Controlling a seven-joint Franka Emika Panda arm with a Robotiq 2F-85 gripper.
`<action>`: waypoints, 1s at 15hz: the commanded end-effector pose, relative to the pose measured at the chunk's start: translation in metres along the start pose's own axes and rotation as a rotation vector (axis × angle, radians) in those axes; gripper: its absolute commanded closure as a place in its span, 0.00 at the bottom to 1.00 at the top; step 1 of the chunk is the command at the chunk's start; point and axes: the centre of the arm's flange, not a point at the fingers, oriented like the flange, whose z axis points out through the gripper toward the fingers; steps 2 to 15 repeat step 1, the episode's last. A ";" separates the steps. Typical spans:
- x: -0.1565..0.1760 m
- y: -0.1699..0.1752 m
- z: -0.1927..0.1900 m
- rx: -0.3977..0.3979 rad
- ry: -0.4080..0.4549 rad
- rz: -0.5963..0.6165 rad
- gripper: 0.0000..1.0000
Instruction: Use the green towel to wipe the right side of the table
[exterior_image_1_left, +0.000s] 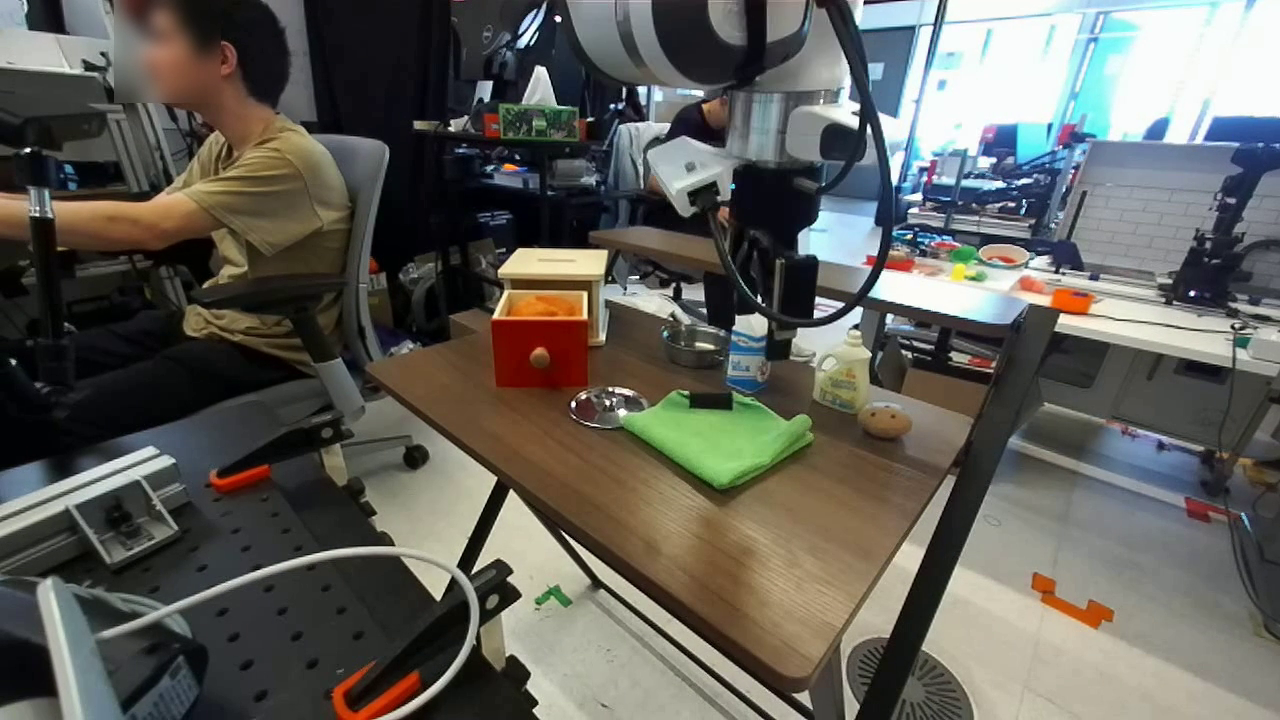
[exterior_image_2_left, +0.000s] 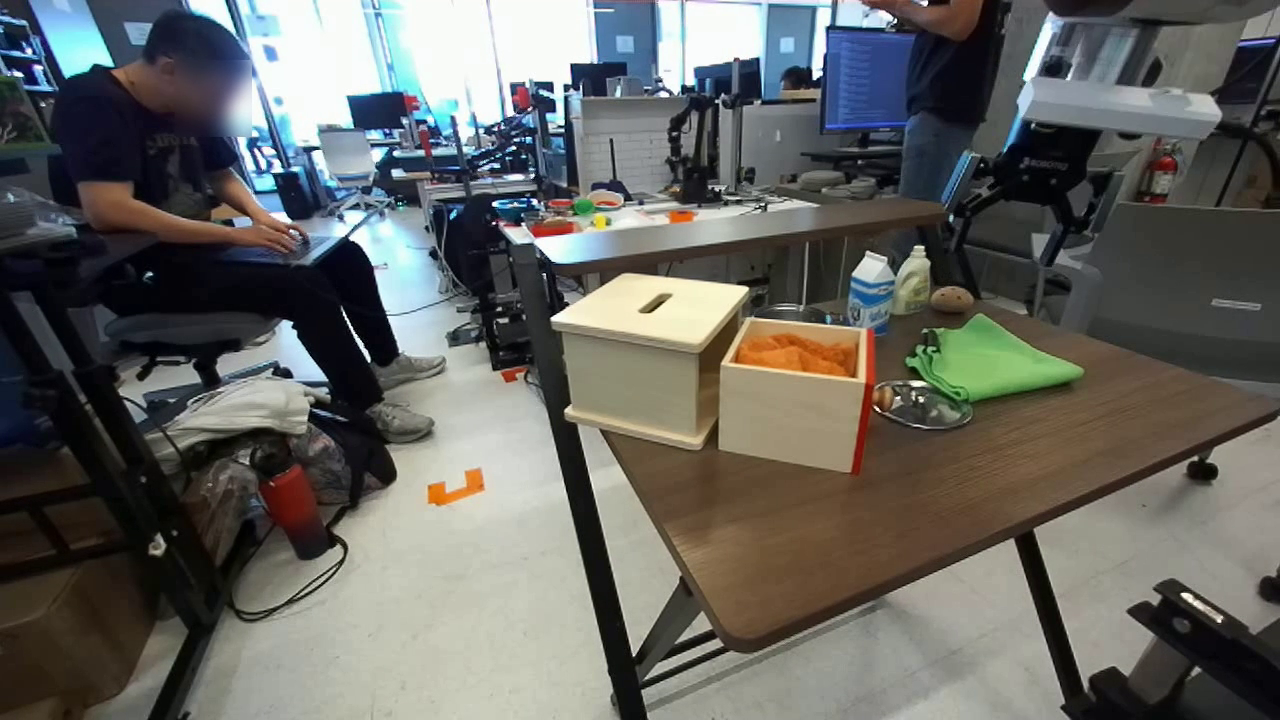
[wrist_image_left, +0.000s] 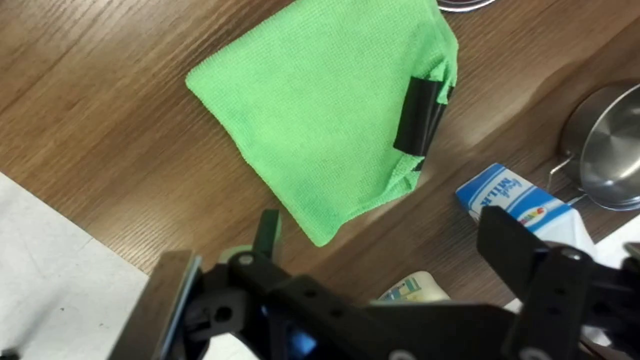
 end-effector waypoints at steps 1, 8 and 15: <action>-0.001 0.001 0.006 -0.004 -0.005 0.000 0.00; -0.001 0.001 0.006 -0.004 -0.005 0.000 0.00; -0.001 0.001 0.006 -0.004 -0.005 0.000 0.00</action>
